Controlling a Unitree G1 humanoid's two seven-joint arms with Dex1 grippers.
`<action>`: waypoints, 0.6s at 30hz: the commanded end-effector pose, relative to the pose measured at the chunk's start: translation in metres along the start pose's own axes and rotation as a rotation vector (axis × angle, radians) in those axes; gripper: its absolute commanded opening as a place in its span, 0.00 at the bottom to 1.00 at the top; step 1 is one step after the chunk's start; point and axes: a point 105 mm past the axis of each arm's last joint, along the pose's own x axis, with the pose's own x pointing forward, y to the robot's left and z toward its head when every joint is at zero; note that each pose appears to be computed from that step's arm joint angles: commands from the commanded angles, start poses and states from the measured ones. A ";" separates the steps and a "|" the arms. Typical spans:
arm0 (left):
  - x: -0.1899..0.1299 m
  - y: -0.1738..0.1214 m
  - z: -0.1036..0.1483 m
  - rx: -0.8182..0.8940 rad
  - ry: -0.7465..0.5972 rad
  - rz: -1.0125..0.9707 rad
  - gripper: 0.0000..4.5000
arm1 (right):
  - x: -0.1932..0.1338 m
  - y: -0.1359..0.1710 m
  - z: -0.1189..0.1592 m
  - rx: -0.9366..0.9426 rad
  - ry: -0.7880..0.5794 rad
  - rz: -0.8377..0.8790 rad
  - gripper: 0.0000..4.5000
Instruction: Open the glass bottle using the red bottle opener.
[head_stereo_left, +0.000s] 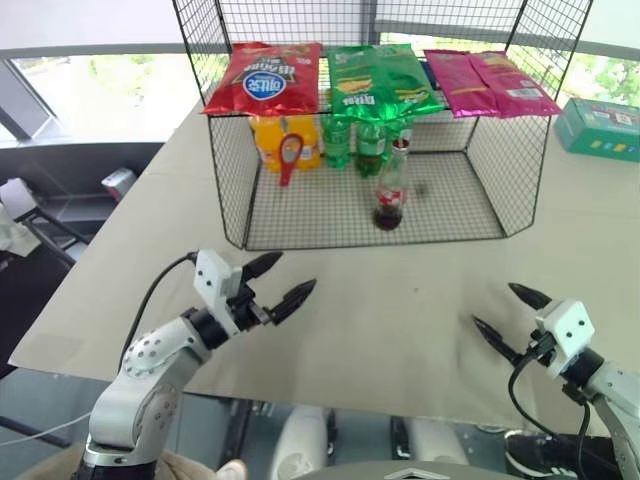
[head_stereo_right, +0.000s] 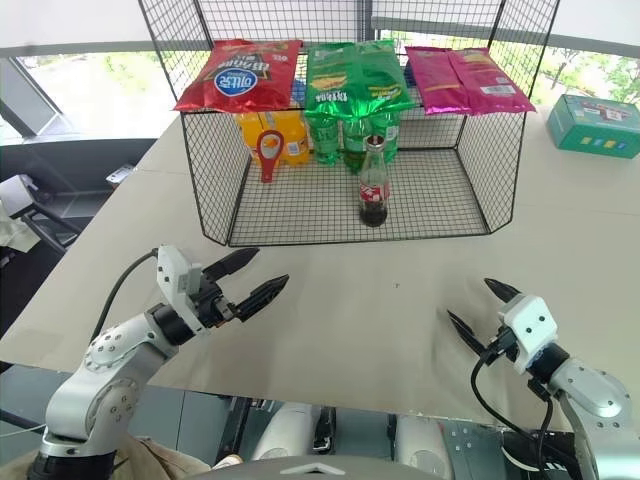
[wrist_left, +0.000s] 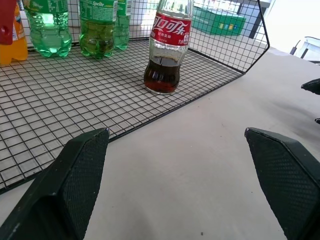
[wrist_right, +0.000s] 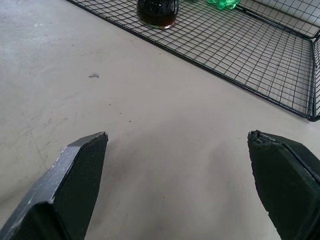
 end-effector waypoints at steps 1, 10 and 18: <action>0.003 -0.004 0.015 0.031 -0.054 -0.006 0.99 | 0.000 -0.006 0.025 -0.038 -0.109 -0.032 1.00; 0.008 0.031 0.039 0.070 -0.185 0.238 0.99 | 0.010 0.021 0.128 -0.030 -0.563 0.135 1.00; 0.023 0.060 0.060 0.107 -0.214 0.383 0.99 | 0.010 0.040 0.153 -0.048 -0.634 0.236 1.00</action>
